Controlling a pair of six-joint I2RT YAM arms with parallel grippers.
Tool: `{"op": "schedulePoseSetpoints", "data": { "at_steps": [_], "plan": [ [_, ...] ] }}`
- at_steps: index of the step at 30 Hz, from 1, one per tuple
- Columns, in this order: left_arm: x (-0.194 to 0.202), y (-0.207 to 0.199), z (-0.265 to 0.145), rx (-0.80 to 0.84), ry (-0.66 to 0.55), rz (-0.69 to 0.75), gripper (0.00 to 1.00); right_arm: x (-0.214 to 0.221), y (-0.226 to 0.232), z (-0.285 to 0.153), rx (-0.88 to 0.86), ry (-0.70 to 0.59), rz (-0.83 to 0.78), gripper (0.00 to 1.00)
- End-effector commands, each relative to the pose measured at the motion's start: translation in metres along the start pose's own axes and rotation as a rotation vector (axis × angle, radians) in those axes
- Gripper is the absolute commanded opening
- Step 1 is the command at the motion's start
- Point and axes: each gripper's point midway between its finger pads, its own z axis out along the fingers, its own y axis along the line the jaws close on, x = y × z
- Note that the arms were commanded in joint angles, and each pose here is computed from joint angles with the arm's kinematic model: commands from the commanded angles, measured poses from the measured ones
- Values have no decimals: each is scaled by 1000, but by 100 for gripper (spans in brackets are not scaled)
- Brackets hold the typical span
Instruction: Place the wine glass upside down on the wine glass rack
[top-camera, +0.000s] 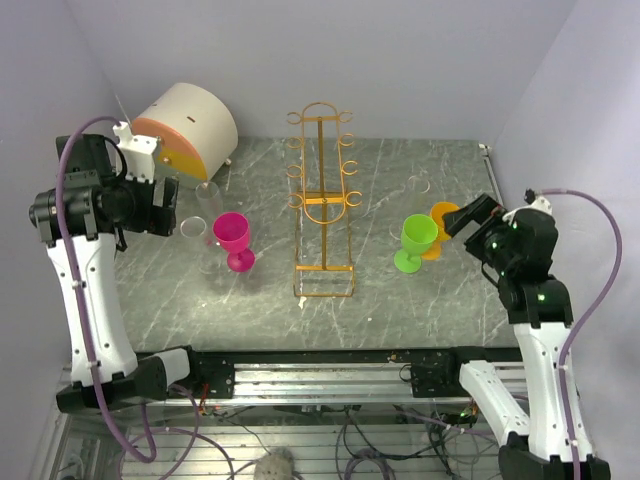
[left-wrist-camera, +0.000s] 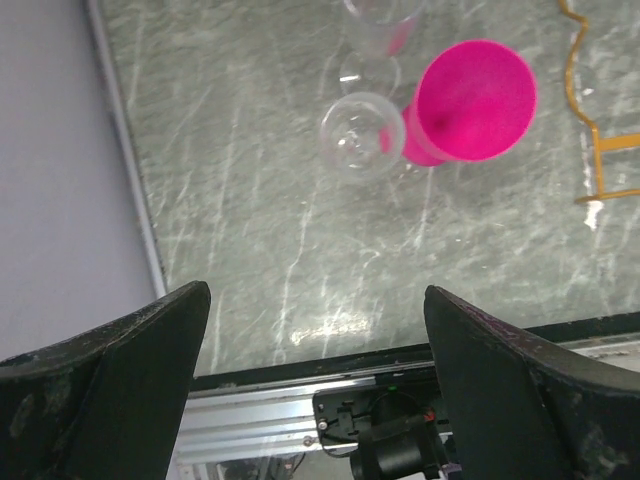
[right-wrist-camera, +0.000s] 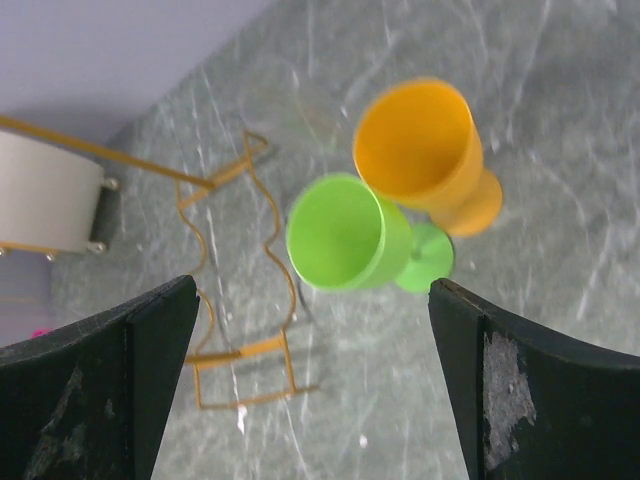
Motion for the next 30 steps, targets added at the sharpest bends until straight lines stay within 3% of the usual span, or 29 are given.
{"op": "schedulePoseSetpoints", "data": {
  "at_steps": [1,9,15,22,25,28,30],
  "plan": [
    [-23,-23,3,156,-80,36,99,-58,33,2,-93,-189,-32,100],
    [-20,-46,21,165,-37,108,100,-73,37,28,-45,-171,-35,100],
    [-21,-27,45,50,53,104,98,-83,75,8,-261,-237,-80,100],
    [5,-20,55,19,136,162,76,-82,75,2,-273,-254,-117,100],
    [6,-3,65,-80,143,149,60,-77,78,2,-305,-252,-120,100],
    [7,1,78,-100,164,140,58,-73,74,9,-291,-236,-116,100],
    [9,5,87,-121,177,134,50,-73,73,10,-284,-232,-115,100]
  ]
}}
